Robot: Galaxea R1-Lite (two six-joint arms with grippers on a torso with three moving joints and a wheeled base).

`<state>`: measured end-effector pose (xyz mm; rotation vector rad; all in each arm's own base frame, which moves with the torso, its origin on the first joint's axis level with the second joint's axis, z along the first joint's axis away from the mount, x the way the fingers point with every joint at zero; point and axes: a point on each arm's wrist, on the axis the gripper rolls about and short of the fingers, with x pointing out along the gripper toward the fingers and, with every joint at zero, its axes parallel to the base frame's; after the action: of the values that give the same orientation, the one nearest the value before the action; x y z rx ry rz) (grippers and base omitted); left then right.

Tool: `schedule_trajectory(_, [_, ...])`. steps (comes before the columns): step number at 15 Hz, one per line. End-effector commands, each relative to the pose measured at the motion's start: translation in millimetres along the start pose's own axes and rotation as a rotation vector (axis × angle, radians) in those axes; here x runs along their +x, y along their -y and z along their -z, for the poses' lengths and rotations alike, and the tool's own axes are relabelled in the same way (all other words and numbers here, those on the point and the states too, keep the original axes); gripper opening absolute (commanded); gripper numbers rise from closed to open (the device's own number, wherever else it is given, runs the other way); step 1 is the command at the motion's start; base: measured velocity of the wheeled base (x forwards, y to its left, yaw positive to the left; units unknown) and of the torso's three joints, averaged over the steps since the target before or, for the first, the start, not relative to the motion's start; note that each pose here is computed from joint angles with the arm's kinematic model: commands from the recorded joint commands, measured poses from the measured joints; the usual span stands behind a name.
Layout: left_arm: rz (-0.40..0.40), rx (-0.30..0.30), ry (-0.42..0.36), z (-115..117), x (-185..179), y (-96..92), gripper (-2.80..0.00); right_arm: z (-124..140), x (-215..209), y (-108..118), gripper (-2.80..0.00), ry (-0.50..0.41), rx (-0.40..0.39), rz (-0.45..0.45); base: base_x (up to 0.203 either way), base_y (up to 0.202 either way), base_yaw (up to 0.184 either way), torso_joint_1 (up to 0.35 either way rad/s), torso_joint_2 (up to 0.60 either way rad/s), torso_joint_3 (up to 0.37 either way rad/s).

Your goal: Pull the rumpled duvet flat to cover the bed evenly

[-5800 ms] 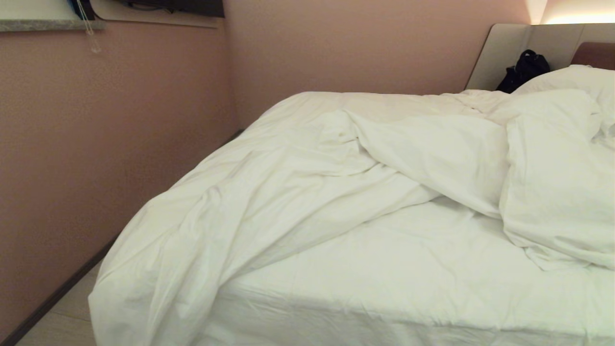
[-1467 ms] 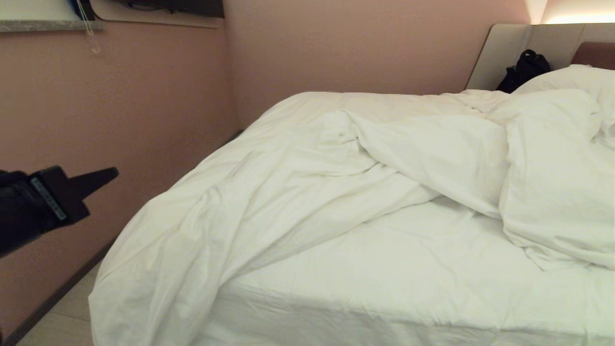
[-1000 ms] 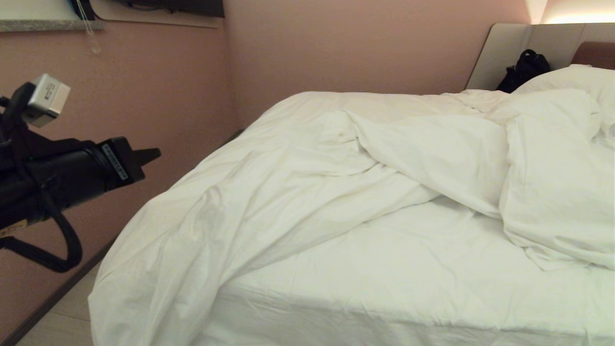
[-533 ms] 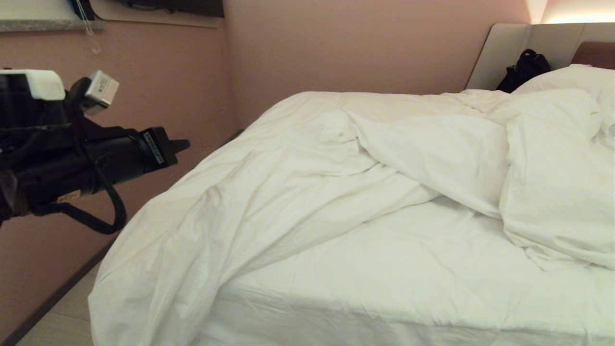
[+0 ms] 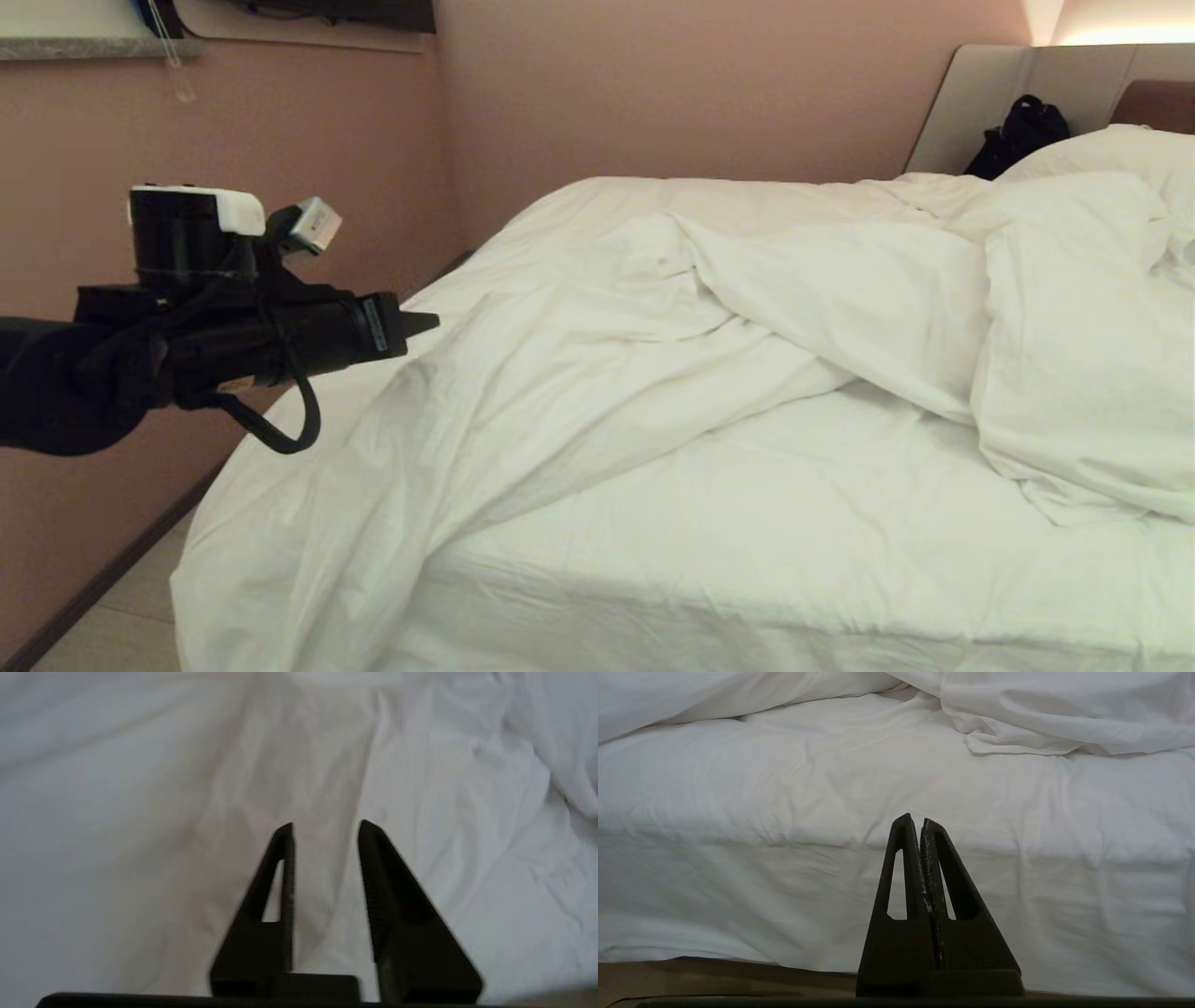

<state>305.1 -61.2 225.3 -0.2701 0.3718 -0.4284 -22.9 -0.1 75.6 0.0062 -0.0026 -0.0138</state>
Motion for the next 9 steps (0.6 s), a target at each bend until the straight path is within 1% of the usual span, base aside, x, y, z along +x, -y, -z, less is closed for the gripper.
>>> schedule_trajectory(1, [0.045,0.058,-0.051,4.3,-0.8,2.7,0.0,-0.1,0.1,0.0,-2.8,-0.001,0.0,0.0,0.0,0.0,0.0,0.0,0.0,0.0])
schedule_trajectory(3, [0.053,0.128,-0.066,7.1,-1.1,2.1,0.0,-0.1,0.1,0.0,-2.8,-0.001,0.0,0.0,0.0,0.0,0.0,0.0,0.0,0.0])
schedule_trajectory(5, [0.051,0.177,-0.081,9.5,-3.1,2.2,0.0,-0.1,0.1,0.0,-2.8,-0.001,0.0,0.0,0.0,0.0,0.0,0.0,0.0,0.0])
schedule_trajectory(7, [0.043,0.212,-0.111,11.6,-2.4,1.3,0.0,-0.1,0.1,0.0,-2.8,-0.001,0.0,0.0,0.0,0.0,0.0,0.0,0.0,0.0])
schedule_trajectory(8, [0.04,0.25,-0.123,13.1,-2.3,0.8,0.0,-0.1,0.1,0.0,-2.8,-0.001,0.0,0.0,0.0,0.0,0.0,0.0,0.0,0.0])
schedule_trajectory(9, [0.037,0.274,-0.126,13.7,-2.4,0.5,0.0,-0.1,0.1,0.0,-2.8,-0.001,0.0,0.0,0.0,0.0,0.0,0.0,0.0,0.0])
